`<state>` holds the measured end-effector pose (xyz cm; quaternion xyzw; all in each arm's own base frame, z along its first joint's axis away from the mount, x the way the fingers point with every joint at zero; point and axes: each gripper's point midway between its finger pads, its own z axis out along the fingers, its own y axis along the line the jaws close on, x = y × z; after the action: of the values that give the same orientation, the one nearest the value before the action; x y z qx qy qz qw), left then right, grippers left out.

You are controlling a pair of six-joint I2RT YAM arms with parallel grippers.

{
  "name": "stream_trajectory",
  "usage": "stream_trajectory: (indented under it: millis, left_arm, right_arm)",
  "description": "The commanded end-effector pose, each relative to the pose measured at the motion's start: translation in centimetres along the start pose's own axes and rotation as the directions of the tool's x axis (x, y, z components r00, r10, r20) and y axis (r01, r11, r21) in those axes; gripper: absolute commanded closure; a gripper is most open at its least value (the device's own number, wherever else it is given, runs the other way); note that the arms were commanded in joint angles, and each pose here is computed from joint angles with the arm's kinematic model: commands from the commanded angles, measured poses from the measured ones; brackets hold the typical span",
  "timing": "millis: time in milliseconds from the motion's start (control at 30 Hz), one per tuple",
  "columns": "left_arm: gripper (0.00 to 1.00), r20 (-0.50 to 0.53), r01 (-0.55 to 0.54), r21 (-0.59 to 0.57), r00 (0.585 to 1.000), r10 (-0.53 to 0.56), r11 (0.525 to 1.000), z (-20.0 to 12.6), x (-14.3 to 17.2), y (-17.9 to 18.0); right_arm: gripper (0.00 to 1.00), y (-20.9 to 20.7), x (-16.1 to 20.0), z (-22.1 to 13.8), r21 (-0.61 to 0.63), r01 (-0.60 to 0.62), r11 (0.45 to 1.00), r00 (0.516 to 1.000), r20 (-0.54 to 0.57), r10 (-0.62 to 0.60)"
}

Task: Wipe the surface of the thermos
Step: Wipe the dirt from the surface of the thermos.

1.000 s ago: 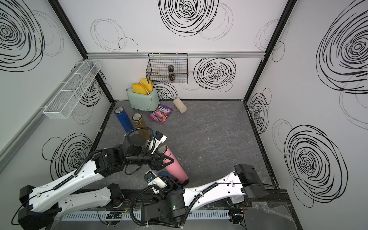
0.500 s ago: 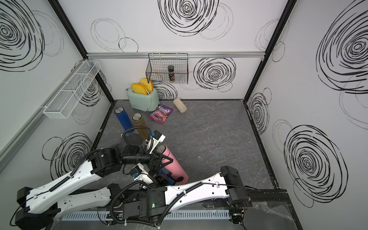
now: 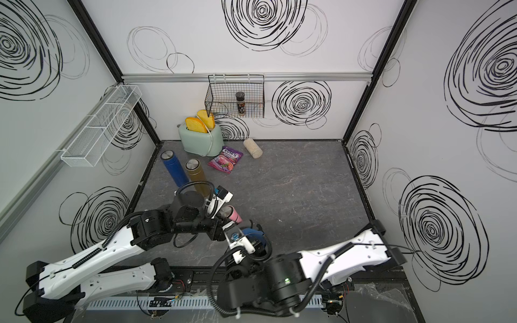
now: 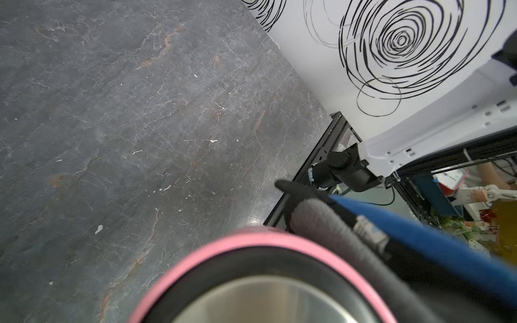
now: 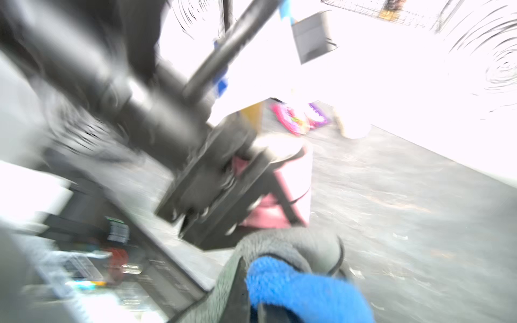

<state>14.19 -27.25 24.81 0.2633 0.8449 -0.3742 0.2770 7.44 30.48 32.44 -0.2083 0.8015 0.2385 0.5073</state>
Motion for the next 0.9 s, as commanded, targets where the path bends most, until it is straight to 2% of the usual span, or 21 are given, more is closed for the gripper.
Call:
stream_trajectory:
  millis: [0, 67, 133, 233, 333, 433, 500, 633, 667, 733, 800, 867]
  left_arm:
    - [1.00, 0.154, -0.097, 0.001, 0.983, 0.095, 0.995, -1.5, -2.3, -1.3]
    - [1.00, 0.243, -0.192, -0.006, 0.952, 0.187, 0.981, -2.6, -3.0, -2.5]
    - [1.00, 0.343, -0.262, -0.022, 0.904, 0.254, 0.965, -3.8, -3.6, -3.6]
    - [1.00, 0.463, -0.393, -0.067, 0.802, 0.378, 0.917, -5.5, -4.1, -5.7]
    - [1.00, 0.493, -0.525, -0.189, 0.680, 0.543, 0.830, -6.2, -3.8, -7.0]
    - [1.00, 0.427, -0.659, -0.322, 0.539, 0.726, 0.679, -5.8, -2.5, -7.9]
    - [1.00, 0.342, -0.730, -0.404, 0.438, 0.832, 0.551, -5.2, -1.3, -8.0]
    - [1.00, 0.171, -0.794, -0.507, 0.287, 0.942, 0.334, -4.0, 0.5, -7.0]
    - [1.00, 0.136, -0.796, -0.532, 0.259, 0.956, 0.291, -3.9, 0.7, -6.7]
    - [1.00, 0.103, -0.780, -0.580, 0.217, 0.971, 0.236, -4.2, 0.6, -6.5]
    - [1.00, 0.075, -0.756, -0.629, 0.174, 0.982, 0.182, -4.7, 0.5, -6.6]
    - [1.00, 0.034, -0.723, -0.680, 0.140, 0.990, 0.126, -5.4, 0.3, -6.5]
  right_arm:
    - [1.00, 0.9, -2.7, -0.5, -0.346, -0.183, 0.920, 0.978, 0.034, 0.207]
    - [1.00, -1.0, -2.4, -0.7, -0.439, -0.257, 0.861, 0.957, 0.011, 0.291]
    - [1.00, -2.6, -0.8, 0.0, -0.418, -0.297, 0.858, 0.950, -0.044, 0.308]
    - [1.00, -3.6, 2.6, 1.9, -0.367, -0.333, 0.869, 0.942, -0.168, 0.290]
    - [1.00, -3.2, 4.4, 3.0, -0.401, -0.375, 0.836, 0.919, -0.282, 0.277]
    - [1.00, -3.6, 4.1, 3.6, -0.393, -0.375, 0.839, 0.915, -0.301, 0.268]
    - [1.00, -3.5, 2.4, 3.1, -0.402, -0.351, 0.846, 0.928, -0.273, 0.255]
    - [1.00, -1.7, -1.2, 1.1, -0.487, -0.332, 0.808, 0.940, -0.243, 0.239]
    - [1.00, -1.0, -1.5, 0.8, -0.508, -0.328, 0.797, 0.941, -0.246, 0.230]
    - [1.00, 0.2, -1.2, 0.9, -0.531, -0.318, 0.785, 0.943, -0.261, 0.205]
    - [1.00, 0.3, 0.3, 1.8, -0.513, -0.314, 0.799, 0.939, -0.292, 0.181]
    - [1.00, -1.4, 2.4, 3.4, -0.440, -0.337, 0.832, 0.923, -0.326, 0.202]
